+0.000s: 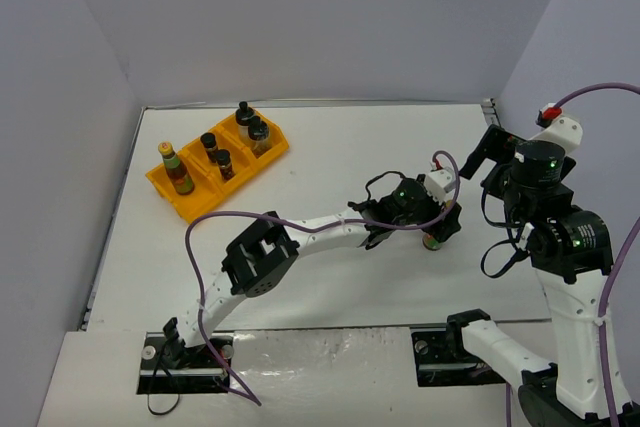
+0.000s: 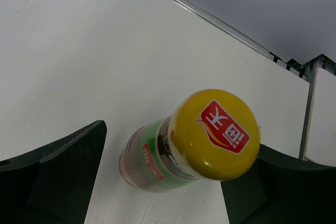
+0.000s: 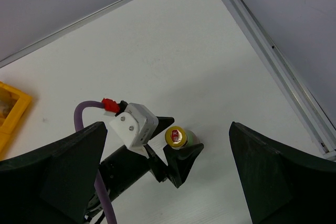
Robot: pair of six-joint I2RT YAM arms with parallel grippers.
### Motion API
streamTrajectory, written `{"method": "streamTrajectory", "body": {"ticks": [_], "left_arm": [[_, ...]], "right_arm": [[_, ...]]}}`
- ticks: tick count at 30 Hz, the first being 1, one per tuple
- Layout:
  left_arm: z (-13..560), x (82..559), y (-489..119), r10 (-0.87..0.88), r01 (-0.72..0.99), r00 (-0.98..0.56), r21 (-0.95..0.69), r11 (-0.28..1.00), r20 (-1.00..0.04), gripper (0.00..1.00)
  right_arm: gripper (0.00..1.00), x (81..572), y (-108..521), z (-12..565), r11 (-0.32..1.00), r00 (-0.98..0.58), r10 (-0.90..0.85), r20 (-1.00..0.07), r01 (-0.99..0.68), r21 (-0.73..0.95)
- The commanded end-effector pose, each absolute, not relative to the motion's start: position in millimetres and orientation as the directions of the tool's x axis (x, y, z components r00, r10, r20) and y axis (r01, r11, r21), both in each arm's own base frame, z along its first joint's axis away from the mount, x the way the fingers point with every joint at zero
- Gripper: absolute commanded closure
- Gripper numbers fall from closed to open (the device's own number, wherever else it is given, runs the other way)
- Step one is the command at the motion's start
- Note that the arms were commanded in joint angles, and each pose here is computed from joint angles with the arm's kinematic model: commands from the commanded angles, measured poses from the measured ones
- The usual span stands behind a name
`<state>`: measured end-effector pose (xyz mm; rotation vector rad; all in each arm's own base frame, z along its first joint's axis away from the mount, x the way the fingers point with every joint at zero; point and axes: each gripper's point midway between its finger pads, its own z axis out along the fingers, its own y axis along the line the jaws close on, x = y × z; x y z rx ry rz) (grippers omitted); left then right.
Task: Organize the condiment bottles
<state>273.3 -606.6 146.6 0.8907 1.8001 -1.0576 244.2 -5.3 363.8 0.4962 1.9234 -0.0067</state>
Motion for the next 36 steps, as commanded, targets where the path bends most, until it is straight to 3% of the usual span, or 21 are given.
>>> {"method": "streamTrajectory", "body": {"ticks": [1,5,6,8,10,15,19,36], "left_arm": [[221,283,-617,0.022,0.896,-0.302,-0.276,0.347,-0.953,0.24],[222,282,-619,0.030,0.901,-0.292,-0.265,0.344,-0.956,0.28],[222,282,-620,0.034,0.902,-0.292,-0.263,0.342,-0.956,0.34],[223,282,-621,0.036,0.903,-0.291,-0.262,0.340,-0.956,0.59],[221,283,-621,0.045,0.902,-0.295,-0.263,0.343,-0.954,0.70],[216,283,-621,0.063,0.901,-0.297,-0.258,0.348,-0.953,0.76],[215,285,-619,0.074,0.899,-0.292,-0.247,0.363,-0.954,0.98],[275,277,-572,0.025,0.891,-0.195,-0.167,0.422,-0.980,1.00]], "right_arm": [[0.00,248,-10,373,0.907,-0.274,0.334,-0.902,0.355,0.228],[0.00,248,-11,372,0.907,-0.276,0.330,-0.903,0.358,0.222],[0.00,248,-11,371,0.907,-0.276,0.330,-0.903,0.357,0.222],[0.00,248,-11,372,0.908,-0.276,0.327,-0.904,0.357,0.219],[0.00,247,-11,374,0.907,-0.272,0.329,-0.904,0.356,0.223],[0.00,247,-12,374,0.908,-0.270,0.325,-0.906,0.356,0.220],[0.00,247,-11,371,0.910,-0.280,0.324,-0.904,0.354,0.216],[0.00,251,-12,372,0.907,-0.276,0.321,-0.906,0.365,0.210]]}}
